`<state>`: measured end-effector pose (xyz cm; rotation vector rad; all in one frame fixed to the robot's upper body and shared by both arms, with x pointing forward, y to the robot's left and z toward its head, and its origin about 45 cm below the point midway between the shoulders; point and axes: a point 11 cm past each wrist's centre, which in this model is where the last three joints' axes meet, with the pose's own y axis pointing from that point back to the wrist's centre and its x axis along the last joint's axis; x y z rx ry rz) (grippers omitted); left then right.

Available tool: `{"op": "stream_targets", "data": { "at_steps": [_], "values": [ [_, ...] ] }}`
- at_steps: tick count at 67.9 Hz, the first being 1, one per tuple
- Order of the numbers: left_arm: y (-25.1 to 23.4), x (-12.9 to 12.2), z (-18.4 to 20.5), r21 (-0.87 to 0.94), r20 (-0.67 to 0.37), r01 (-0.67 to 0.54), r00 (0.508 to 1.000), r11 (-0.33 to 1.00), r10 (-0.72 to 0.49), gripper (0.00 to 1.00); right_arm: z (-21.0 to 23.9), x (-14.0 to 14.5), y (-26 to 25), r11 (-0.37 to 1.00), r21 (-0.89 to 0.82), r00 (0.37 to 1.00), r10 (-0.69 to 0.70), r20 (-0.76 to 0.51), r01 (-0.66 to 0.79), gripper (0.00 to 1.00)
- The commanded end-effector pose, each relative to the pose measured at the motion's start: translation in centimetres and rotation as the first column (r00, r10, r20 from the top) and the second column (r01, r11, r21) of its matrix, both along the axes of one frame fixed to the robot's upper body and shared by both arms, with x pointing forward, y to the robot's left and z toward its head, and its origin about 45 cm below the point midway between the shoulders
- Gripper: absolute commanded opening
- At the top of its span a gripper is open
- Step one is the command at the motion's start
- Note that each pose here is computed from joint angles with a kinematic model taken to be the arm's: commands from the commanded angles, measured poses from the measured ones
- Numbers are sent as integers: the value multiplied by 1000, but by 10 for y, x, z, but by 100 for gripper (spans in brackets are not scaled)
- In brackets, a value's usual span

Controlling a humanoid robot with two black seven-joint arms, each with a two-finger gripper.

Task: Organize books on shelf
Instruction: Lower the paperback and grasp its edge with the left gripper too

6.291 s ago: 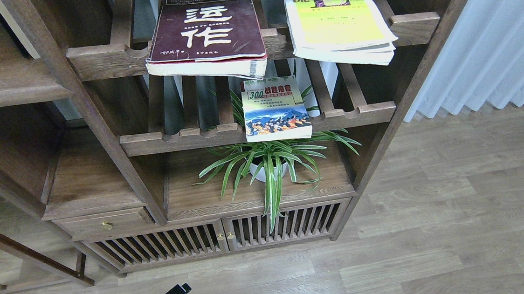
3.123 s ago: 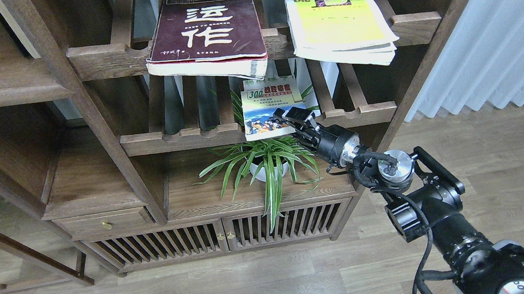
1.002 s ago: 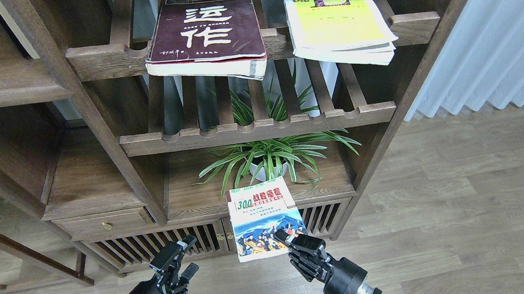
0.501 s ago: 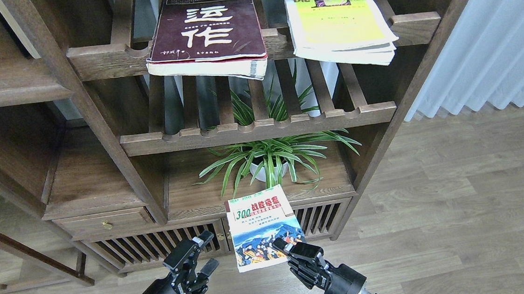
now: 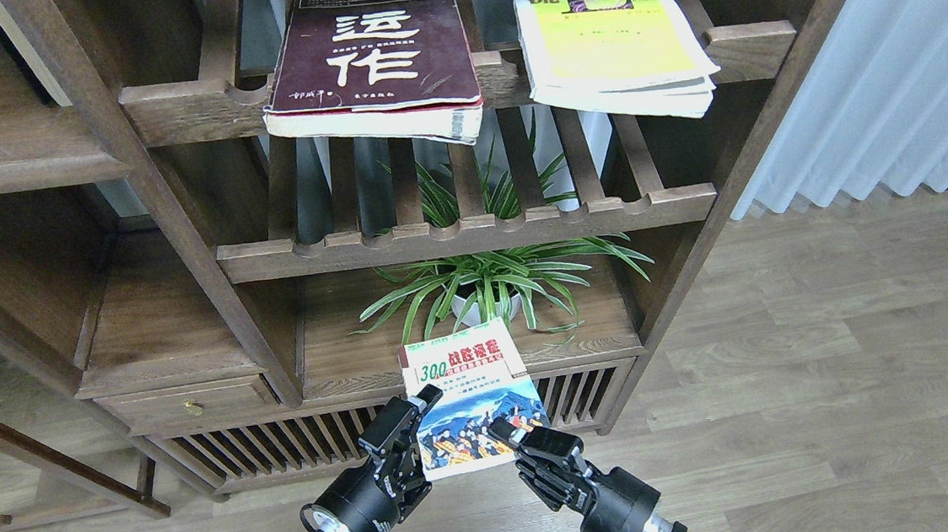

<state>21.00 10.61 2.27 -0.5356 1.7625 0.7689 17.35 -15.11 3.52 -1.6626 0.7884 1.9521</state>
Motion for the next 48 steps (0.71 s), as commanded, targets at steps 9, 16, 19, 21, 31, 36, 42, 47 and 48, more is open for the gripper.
{"op": "stream_targets", "data": {
  "at_steps": [9, 16, 19, 21, 31, 36, 42, 47, 48],
  "values": [
    [6, 13, 0, 27, 17, -4, 1000, 1000, 3, 100, 8, 3, 4, 1000, 15, 1000, 4, 24, -4, 4],
    [5, 14, 0, 29, 21, 0, 1000, 1000, -1, 97, 8, 2, 4, 1000, 16, 1000, 5, 23, -6, 4],
    [4, 13, 0, 30, 21, 2, 1000, 1000, -3, 93, 8, 2, 4, 1000, 16, 1000, 5, 23, -6, 4],
    [4, 13, 0, 30, 21, 2, 1000, 1000, -3, 89, 8, 2, 4, 1000, 16, 1000, 5, 23, -6, 4],
    [3, 15, 3, 23, 26, 3, 1000, 1000, -4, 58, 8, 2, 5, 1000, 16, 1000, 8, 23, -8, 4],
    [3, 17, 3, 25, 30, 5, 1000, 1000, -5, 42, 8, 2, 4, 1000, 15, 1000, 8, 24, -8, 4],
    [3, 17, 4, 23, 30, 4, 1000, 1000, -5, 19, 7, 2, 5, 1000, 15, 1000, 9, 22, -9, 4],
    [3, 18, 4, 24, 32, 3, 999, 1000, -4, 6, 8, 2, 4, 1000, 15, 1000, 7, 22, -8, 4],
    [3, 18, 4, 24, 31, 4, 1000, 1000, -5, 5, 7, 2, 5, 1000, 15, 1000, 9, 22, -9, 4]
  ]
}}
